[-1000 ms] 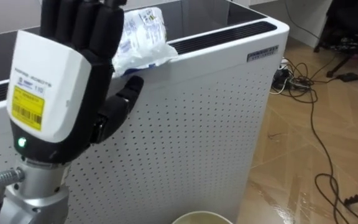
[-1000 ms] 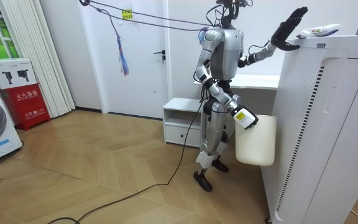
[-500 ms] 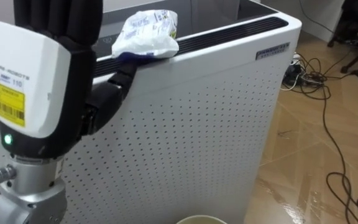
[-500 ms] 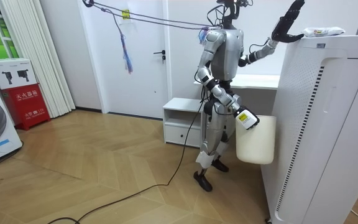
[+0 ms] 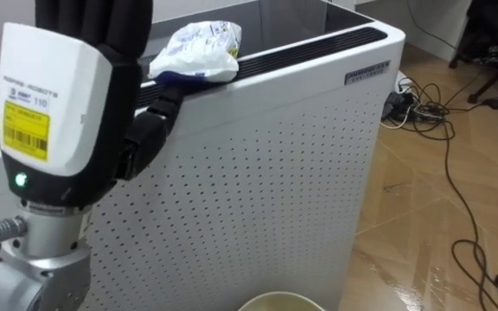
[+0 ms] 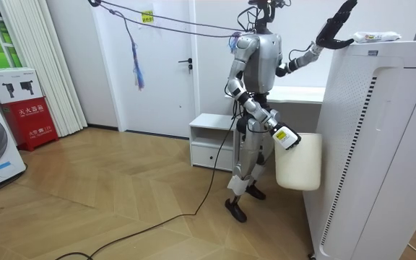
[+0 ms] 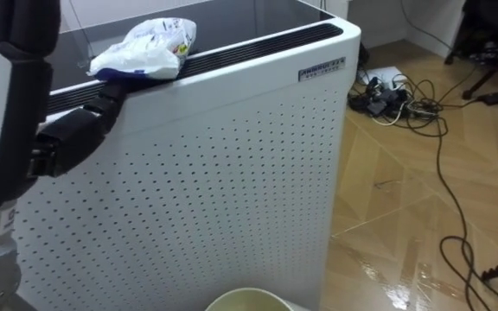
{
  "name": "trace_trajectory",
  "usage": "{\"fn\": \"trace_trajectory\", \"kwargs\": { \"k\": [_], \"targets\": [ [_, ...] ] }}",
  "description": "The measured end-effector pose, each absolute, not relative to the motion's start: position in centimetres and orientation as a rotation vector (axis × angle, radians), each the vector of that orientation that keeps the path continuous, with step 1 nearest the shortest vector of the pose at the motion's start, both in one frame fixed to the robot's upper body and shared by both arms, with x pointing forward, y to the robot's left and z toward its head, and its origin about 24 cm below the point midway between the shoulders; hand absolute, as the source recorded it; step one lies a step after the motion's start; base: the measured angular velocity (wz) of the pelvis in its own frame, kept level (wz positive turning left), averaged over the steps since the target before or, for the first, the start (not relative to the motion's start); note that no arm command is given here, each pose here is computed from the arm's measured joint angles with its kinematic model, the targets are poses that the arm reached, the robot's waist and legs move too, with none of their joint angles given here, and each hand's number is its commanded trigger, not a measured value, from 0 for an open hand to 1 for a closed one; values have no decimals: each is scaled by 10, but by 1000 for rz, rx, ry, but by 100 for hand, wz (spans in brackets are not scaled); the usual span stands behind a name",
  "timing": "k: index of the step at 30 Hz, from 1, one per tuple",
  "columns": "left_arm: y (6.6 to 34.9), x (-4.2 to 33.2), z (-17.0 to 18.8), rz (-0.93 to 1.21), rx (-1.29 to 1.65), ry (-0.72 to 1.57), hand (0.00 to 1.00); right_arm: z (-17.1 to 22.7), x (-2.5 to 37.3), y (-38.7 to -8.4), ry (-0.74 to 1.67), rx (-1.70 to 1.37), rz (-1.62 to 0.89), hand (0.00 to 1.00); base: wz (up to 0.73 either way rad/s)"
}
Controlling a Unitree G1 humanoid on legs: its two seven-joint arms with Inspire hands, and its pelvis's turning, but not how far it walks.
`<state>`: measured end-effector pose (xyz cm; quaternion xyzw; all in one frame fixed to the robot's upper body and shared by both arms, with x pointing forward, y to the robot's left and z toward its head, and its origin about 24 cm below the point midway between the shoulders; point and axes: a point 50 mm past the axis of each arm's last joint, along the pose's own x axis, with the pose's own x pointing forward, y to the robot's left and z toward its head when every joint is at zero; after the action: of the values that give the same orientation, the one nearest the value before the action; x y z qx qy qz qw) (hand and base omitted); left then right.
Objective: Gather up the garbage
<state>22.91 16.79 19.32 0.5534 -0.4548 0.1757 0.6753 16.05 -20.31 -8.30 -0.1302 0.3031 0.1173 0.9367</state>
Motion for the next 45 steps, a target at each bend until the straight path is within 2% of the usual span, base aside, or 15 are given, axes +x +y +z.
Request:
{"fn": "trace_trajectory", "kwargs": {
  "k": [3, 4, 5, 6, 7, 8, 17, 38, 45],
  "targets": [
    [168, 231, 192, 357, 1273, -986, 2, -82, 163, -206, 623, -267, 250, 100, 0],
    [168, 232, 191, 345, 1282, -972, 20, -82, 163, -206, 626, -268, 251, 100, 0],
    [168, 232, 191, 333, 1294, -964, 53, -82, 162, -207, 633, -267, 253, 100, 0],
    [168, 232, 191, 328, 1301, -961, 63, -82, 162, -207, 636, -266, 253, 100, 0],
    [168, 231, 191, 314, 1315, -955, 97, -82, 162, -208, 640, -265, 255, 100, 0],
    [168, 231, 191, 299, 1329, -947, 100, -83, 162, -208, 643, -265, 258, 100, 0],
    [173, 235, 175, 169, 1413, -770, 100, -73, 169, -207, 598, -292, 281, 100, 0],
    [183, 241, 190, 183, 1316, -722, 100, -69, 170, -216, 607, -340, 284, 100, -1],
    [183, 239, 194, 133, 1111, -736, 100, -70, 169, -212, 611, -334, 311, 100, 0]
  ]
}}
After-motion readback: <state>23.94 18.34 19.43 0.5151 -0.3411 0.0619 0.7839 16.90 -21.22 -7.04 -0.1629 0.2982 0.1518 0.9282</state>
